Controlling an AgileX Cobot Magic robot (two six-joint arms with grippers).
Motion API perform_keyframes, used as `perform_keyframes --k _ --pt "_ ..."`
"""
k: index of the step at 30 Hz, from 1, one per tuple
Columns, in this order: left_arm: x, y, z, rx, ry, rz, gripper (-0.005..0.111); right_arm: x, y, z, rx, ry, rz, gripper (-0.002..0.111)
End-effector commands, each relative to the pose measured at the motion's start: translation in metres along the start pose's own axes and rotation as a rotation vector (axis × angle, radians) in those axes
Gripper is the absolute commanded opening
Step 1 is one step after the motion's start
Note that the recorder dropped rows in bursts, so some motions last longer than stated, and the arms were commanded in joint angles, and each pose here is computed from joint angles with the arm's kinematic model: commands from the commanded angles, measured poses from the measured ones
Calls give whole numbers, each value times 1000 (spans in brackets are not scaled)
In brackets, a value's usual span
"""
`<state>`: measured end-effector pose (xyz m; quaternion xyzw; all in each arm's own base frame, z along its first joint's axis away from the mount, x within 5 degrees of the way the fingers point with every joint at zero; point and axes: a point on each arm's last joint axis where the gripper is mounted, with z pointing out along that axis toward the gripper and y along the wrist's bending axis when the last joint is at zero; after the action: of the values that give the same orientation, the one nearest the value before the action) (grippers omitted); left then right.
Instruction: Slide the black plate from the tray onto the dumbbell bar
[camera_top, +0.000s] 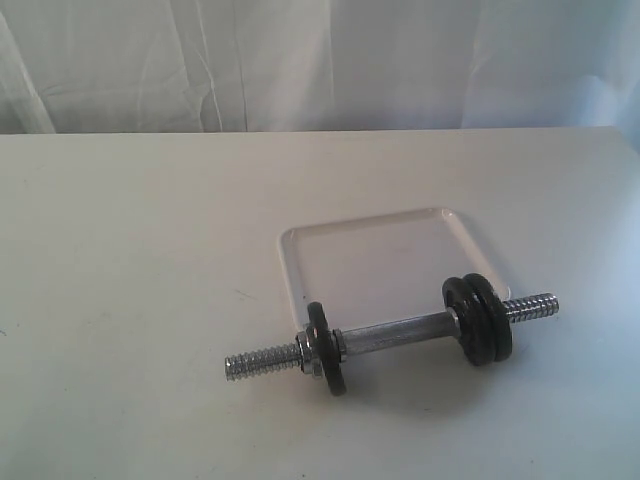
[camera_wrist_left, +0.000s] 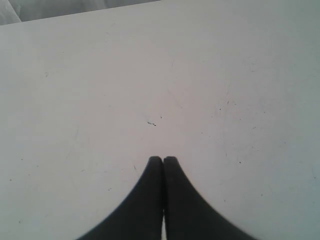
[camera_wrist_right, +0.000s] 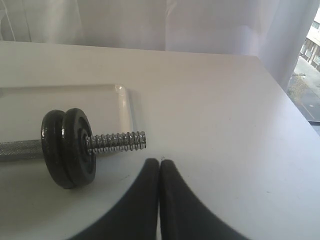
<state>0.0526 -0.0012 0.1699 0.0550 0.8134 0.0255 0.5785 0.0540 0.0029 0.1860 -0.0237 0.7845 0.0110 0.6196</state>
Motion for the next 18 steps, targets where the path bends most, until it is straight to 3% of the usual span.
perform_keyframes --k 1,18 --pt "1 0 0 -1 -3 -7 0 2 0 0 0 -2 -10 0" --pt "1 0 0 -1 -3 -10 0 2 -2 0 21 -1 -74 0"
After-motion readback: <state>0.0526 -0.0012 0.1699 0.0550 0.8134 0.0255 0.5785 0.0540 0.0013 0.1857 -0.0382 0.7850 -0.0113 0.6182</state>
